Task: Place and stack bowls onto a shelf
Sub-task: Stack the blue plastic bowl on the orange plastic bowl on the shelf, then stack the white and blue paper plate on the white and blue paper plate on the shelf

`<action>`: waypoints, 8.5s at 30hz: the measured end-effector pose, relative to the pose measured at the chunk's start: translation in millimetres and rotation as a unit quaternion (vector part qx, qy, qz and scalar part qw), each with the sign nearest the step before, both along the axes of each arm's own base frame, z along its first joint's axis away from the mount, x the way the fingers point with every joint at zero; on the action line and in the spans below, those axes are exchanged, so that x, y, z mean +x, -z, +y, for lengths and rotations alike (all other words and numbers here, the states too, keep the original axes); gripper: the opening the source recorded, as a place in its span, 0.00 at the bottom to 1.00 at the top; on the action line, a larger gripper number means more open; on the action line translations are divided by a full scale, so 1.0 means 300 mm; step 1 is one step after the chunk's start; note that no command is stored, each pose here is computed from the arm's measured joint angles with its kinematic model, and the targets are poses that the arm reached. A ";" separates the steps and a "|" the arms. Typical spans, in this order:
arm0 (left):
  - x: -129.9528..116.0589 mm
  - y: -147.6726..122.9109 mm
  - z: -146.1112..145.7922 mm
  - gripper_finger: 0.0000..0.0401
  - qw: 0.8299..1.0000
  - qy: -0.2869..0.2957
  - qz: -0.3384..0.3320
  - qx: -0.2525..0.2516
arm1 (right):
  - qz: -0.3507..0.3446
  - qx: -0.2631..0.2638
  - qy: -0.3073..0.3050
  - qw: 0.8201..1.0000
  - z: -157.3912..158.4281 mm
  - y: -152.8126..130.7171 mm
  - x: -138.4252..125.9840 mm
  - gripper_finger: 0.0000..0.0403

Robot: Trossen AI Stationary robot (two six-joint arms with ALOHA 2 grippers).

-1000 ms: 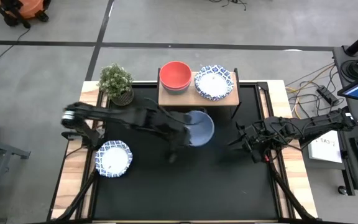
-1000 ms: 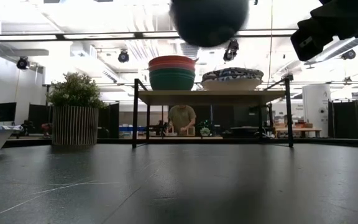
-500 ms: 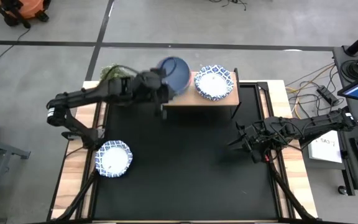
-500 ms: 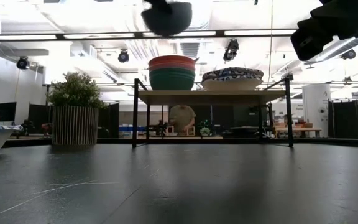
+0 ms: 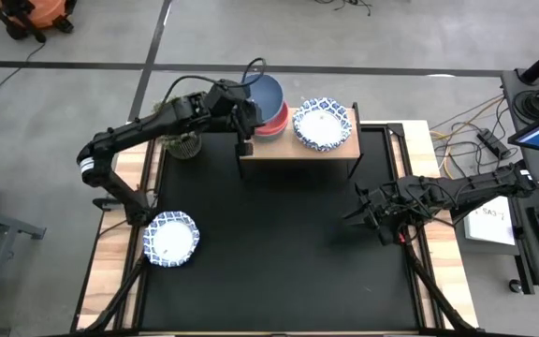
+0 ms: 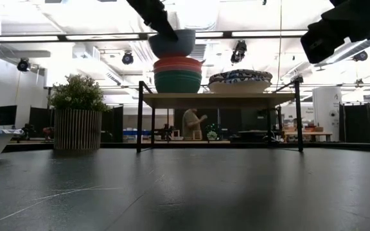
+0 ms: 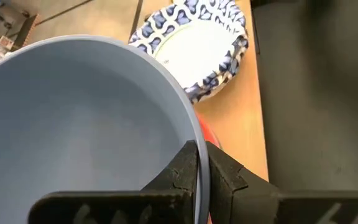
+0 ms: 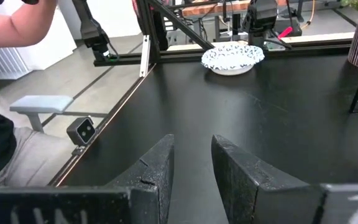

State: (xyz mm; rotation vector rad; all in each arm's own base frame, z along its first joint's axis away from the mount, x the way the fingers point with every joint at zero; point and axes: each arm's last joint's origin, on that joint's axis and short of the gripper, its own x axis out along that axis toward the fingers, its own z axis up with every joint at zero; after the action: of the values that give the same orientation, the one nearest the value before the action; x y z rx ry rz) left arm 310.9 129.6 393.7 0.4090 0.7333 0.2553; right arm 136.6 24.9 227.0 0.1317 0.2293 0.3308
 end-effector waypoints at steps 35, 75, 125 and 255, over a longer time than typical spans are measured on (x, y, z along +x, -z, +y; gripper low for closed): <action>0.037 -0.022 0.026 0.23 1.000 -0.012 -0.008 -0.009 | 0.002 0.001 0.000 1.000 0.000 0.001 0.000 0.24; -0.037 0.087 0.123 0.15 0.993 -0.102 0.015 -0.052 | 0.008 0.010 0.002 1.000 0.000 0.003 0.000 0.24; -0.345 0.662 -0.757 0.41 0.771 -0.437 0.238 -0.398 | -0.006 0.007 0.001 1.000 0.000 0.001 0.002 0.24; 0.010 -0.241 -0.644 0.34 0.998 -0.050 0.016 -0.029 | 0.001 -0.063 0.521 0.851 -0.267 -0.130 0.215 0.24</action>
State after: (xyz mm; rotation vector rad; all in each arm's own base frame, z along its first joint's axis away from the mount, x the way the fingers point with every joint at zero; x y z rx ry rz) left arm 314.1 -63.6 465.9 0.3217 0.7917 0.3219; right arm 201.1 -55.1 266.0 0.1098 0.1516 -0.7739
